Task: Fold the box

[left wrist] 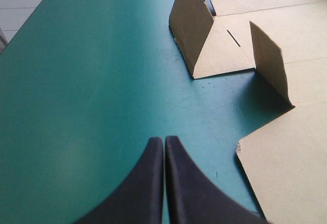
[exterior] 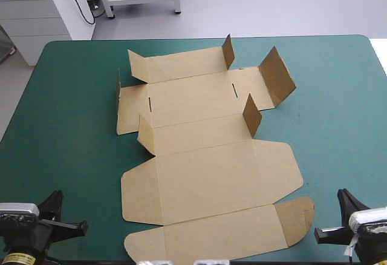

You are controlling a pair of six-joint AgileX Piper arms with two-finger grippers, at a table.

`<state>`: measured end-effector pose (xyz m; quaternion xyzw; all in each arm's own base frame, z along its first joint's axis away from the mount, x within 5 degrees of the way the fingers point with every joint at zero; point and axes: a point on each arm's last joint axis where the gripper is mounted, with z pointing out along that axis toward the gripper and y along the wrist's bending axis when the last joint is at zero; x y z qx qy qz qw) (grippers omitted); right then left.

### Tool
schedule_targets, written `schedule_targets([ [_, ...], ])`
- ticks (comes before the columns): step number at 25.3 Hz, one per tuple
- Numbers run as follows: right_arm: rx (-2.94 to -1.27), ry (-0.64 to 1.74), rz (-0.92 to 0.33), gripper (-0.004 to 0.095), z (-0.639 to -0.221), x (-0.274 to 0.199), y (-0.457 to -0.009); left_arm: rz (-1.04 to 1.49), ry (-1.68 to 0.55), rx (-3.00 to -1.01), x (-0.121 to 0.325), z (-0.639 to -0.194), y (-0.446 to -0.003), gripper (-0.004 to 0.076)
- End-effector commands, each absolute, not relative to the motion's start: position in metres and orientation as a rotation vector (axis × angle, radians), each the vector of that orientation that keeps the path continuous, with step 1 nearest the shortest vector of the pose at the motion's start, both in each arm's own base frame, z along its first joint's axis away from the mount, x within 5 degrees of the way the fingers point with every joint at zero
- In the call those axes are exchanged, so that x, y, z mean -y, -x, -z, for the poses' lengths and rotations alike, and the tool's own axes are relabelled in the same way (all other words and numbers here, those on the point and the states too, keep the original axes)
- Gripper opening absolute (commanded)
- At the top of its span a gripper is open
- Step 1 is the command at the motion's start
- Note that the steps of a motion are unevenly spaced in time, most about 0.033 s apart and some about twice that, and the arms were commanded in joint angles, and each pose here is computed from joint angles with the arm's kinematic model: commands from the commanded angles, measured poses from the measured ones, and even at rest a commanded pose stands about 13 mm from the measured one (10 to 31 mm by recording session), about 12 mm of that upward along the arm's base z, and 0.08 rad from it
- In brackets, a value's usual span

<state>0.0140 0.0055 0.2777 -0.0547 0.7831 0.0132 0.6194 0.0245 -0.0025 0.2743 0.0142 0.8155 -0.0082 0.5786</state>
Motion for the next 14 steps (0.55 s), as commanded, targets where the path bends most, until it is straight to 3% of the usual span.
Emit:
schedule_targets([
  [1, -1.668, 0.126, -0.022, -0.0002, -0.2935, -0.0049, -0.007, 0.033, -0.031, -1.82, 0.003, -0.2876, -0.0261, -0.0008],
  [14, -1.657, 0.147, 0.003, -0.0002, -0.2944, -0.0046, -0.0071, 0.033, -0.031, -1.82, 0.003, -0.2876, -0.0261, -0.0008],
])
